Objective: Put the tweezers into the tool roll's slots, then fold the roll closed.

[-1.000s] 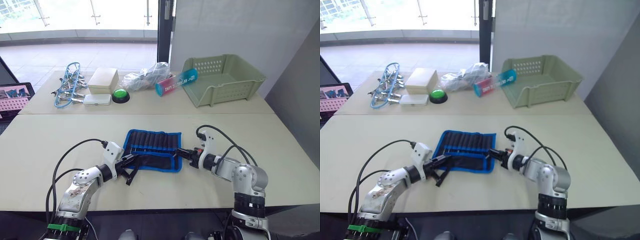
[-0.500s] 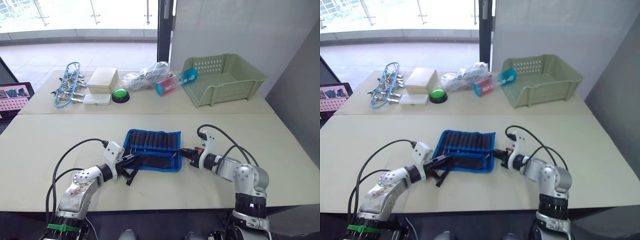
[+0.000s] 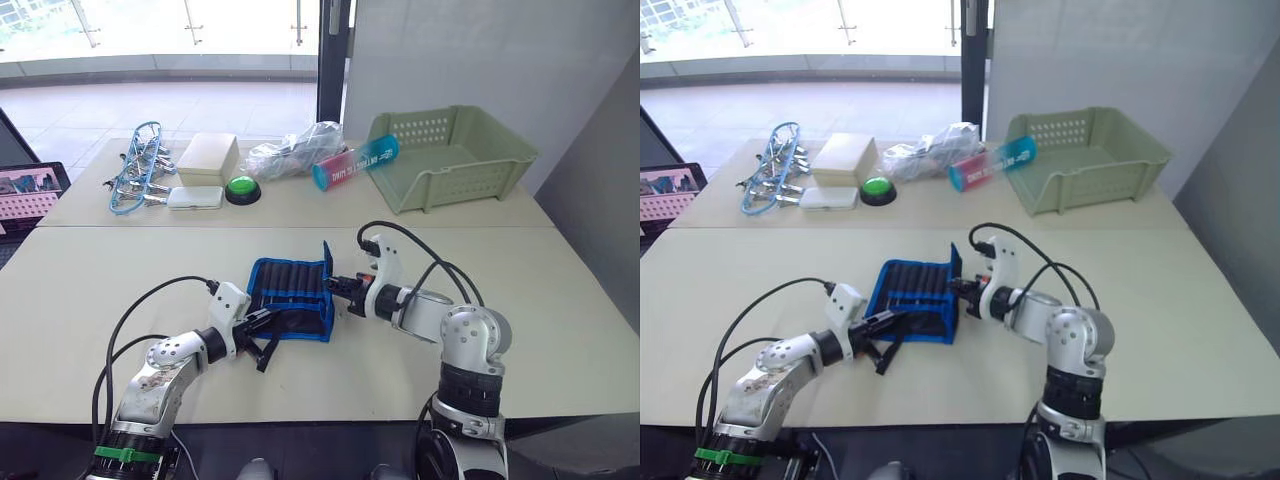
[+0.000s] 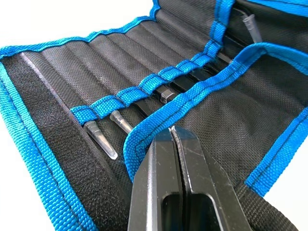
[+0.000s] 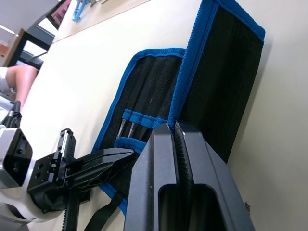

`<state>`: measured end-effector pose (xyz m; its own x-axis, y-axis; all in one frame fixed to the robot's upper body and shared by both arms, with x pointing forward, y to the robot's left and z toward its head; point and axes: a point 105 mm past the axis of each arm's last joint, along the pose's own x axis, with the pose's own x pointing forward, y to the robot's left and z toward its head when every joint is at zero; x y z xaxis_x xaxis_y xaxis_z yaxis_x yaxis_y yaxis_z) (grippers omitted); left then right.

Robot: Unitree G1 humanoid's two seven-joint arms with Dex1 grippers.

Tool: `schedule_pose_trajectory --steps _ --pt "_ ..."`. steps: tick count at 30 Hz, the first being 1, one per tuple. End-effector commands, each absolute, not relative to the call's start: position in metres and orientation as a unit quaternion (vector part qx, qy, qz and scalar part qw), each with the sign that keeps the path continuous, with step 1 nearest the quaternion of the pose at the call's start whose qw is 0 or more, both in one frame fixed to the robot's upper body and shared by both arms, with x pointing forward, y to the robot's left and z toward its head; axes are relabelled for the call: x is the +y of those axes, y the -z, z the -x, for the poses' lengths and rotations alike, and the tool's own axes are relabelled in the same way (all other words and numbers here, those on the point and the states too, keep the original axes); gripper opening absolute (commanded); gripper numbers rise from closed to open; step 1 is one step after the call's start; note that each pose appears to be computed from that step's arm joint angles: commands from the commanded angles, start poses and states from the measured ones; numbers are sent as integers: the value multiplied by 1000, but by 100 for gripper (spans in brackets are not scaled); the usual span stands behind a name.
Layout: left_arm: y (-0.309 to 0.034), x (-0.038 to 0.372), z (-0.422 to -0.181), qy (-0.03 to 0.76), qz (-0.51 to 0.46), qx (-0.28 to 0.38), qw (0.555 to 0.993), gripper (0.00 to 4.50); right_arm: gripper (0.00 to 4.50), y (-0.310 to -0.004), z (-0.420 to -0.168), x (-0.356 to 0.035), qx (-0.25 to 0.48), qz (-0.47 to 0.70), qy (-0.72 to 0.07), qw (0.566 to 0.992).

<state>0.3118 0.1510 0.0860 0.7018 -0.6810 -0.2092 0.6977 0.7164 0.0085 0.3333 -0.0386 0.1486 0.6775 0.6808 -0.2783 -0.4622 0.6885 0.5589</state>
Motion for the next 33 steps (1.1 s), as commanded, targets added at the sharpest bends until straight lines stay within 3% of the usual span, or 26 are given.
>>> schedule_pose_trajectory --steps 1,5,9,15,18,29,33 --pt "-105 160 -306 386 -43 79 918 0 2 -161 -333 -35 216 -221 -325 894" --pt "-131 171 -300 401 -46 54 913 0 2 -161 -333 -34 217 -216 -325 895" --pt "-168 189 -276 460 -34 19 887 0 2 -161 -335 -31 217 -205 -326 897" --pt "-171 222 -258 494 -58 53 866 0 2 -160 -336 -20 220 -193 -335 896" --pt "-175 234 -254 501 -61 62 861 79 0 -159 -338 -13 221 -196 -340 893" --pt "-178 241 -248 513 -73 76 852 447 0 -143 -334 22 242 -190 -360 881" --pt "-181 242 -249 513 -81 74 851 447 0 -116 -338 33 271 -183 -344 880"
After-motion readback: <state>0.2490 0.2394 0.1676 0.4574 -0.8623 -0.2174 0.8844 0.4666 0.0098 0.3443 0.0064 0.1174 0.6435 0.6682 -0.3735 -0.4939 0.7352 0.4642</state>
